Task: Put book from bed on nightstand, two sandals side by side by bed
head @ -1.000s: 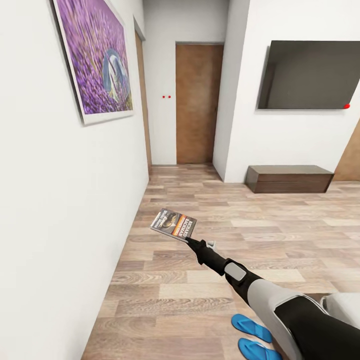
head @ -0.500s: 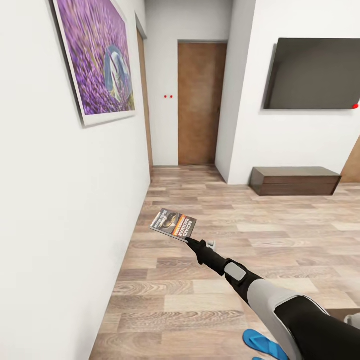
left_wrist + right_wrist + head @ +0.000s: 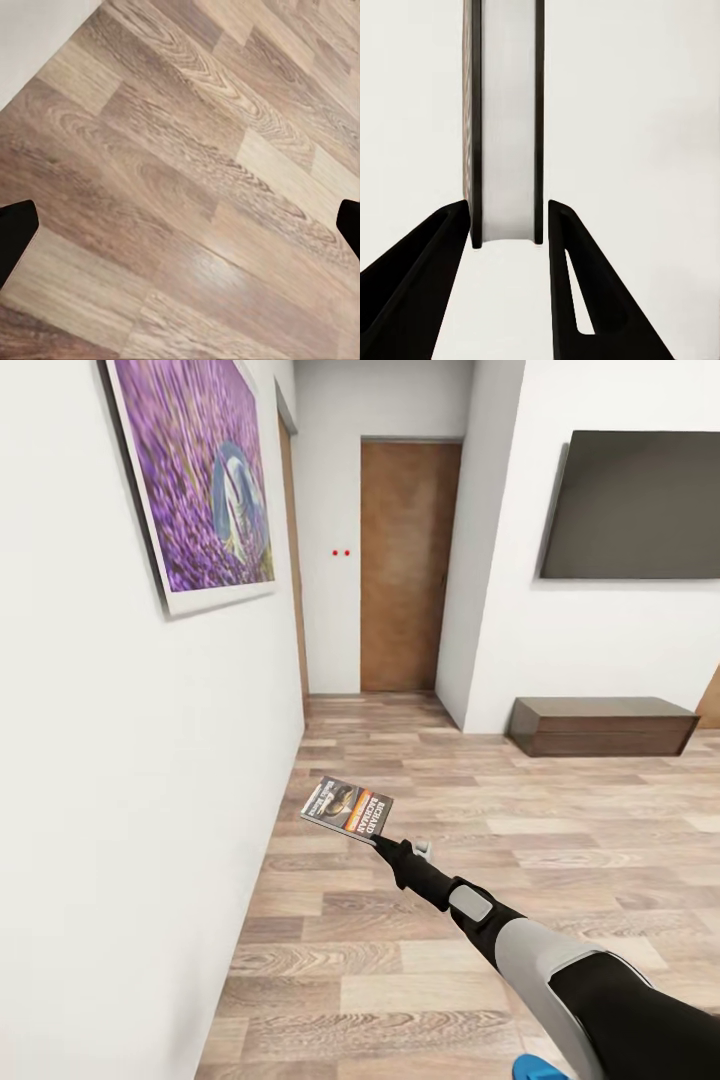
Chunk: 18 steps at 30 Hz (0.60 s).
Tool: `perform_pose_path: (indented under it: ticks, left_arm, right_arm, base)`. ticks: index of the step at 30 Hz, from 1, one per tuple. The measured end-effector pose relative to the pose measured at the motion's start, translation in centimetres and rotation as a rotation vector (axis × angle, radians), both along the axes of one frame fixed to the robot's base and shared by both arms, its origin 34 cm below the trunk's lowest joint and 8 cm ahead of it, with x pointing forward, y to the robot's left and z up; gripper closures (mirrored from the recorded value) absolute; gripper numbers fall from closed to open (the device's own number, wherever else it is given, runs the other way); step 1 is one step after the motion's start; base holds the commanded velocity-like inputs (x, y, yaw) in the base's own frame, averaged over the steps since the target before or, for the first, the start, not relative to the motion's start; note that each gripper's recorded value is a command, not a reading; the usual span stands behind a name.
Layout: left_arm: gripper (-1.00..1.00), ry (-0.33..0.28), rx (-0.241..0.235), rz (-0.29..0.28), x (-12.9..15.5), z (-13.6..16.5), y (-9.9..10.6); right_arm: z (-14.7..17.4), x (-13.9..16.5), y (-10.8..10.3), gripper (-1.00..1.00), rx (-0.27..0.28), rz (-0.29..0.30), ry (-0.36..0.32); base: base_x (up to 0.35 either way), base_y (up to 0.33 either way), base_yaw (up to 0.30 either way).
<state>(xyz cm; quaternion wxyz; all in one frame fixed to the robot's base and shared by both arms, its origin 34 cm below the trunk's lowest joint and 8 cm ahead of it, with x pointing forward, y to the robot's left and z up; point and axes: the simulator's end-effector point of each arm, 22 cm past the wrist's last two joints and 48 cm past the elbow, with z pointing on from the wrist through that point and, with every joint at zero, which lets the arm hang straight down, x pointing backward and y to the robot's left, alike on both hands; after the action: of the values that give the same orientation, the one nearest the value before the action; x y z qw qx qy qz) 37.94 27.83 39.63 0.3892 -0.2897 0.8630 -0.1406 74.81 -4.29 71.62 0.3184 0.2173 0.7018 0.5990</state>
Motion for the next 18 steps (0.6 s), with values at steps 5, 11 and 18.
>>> perform_pose_path:
  ticks: [5,11,18]
  left_arm:
    - [-1.00,0.000,0.000,0.000,0.00,0.00,0.01]
    - [-1.00,0.000,0.000,0.000,0.00,0.00,0.01]
    - [-1.00,0.000,0.000,0.000,0.00,0.00,0.00]
  right_arm:
    - [0.02,0.01,0.00,1.00,0.001,0.000,0.000]
    - [0.04,0.01,-0.01,1.00,0.002,-0.001,-0.001]
    - [0.05,0.02,-0.01,1.00,0.002,-0.001,-0.001]
  base:
    - [0.218,0.114,0.000]
    - [0.219,0.065,0.000]
    - [0.222,0.013,0.000]
